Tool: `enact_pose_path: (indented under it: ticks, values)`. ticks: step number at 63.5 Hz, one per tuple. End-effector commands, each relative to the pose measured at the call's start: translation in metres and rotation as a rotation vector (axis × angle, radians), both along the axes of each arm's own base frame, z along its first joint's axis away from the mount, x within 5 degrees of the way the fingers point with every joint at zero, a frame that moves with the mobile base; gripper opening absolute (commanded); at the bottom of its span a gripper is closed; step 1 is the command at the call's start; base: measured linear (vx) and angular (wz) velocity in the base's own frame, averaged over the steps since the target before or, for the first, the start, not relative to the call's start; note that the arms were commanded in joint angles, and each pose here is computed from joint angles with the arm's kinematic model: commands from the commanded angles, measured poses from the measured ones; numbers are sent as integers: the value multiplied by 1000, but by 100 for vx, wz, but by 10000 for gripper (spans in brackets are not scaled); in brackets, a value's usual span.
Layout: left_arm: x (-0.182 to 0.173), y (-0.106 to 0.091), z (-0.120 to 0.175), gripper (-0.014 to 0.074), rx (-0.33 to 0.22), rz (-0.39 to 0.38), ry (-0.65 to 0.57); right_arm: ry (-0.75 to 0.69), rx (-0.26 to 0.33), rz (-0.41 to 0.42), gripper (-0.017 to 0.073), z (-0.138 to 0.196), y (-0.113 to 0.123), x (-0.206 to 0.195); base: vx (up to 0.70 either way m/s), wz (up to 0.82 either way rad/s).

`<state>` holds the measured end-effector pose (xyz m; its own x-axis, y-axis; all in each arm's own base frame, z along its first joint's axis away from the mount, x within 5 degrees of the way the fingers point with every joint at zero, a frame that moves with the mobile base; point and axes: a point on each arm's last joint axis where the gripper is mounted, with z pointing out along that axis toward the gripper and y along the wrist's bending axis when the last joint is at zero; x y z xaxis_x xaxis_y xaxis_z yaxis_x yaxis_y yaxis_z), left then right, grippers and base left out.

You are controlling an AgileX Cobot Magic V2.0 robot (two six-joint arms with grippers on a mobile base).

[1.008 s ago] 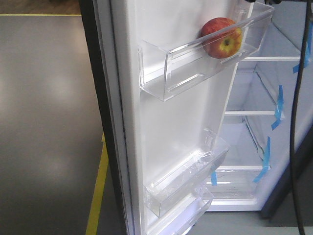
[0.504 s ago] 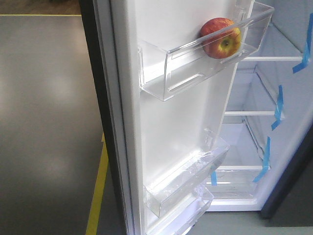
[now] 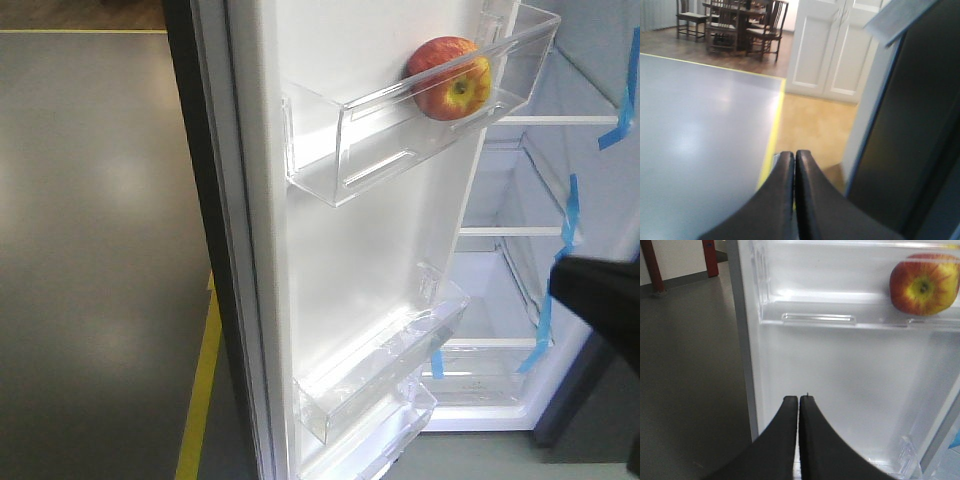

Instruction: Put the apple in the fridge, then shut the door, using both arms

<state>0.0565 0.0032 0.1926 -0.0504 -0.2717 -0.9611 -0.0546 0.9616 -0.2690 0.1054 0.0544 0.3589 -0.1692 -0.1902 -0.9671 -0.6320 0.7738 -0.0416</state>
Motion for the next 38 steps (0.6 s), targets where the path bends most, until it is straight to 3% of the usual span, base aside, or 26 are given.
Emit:
enact_pose_path:
  ticks: [1, 7, 13, 18, 23, 28, 33, 38]
  values:
    - [0, -3, 6, -6, -173, -32, -133, -75, 72, -81, -4, -10, -4, -19, 0, 0]
    - [0, -3, 13, -6, -315, -45, -211, -117, 140, -160, -4, -23, -9, -36, 0, 0]
    - [-2, -2, 21, -6, -377, -55, -298, -129, 221, -221, -4, -38, -13, -48, 0, 0]
    - [-3, 0, 26, -6, -465, -54, -364, -144, 237, -226, -4, -44, -13, -55, 0, 0]
    - [-5, 4, 31, -6, -599, -43, -423, -162, 232, -219, -4, -47, -13, -60, 0, 0]
    - [-7, 8, 35, -6, -790, -37, -488, -170, 240, -220, -4, -46, -13, -61, 0, 0]
    - [-10, 10, 45, -6, -975, -78, -555, -172, 248, -222, -4, -45, -13, -61, 0, 0]
    - [-17, 9, 69, -6, -1048, -159, -644, -167, 269, -214, -4, -45, -12, -61, 0, 0]
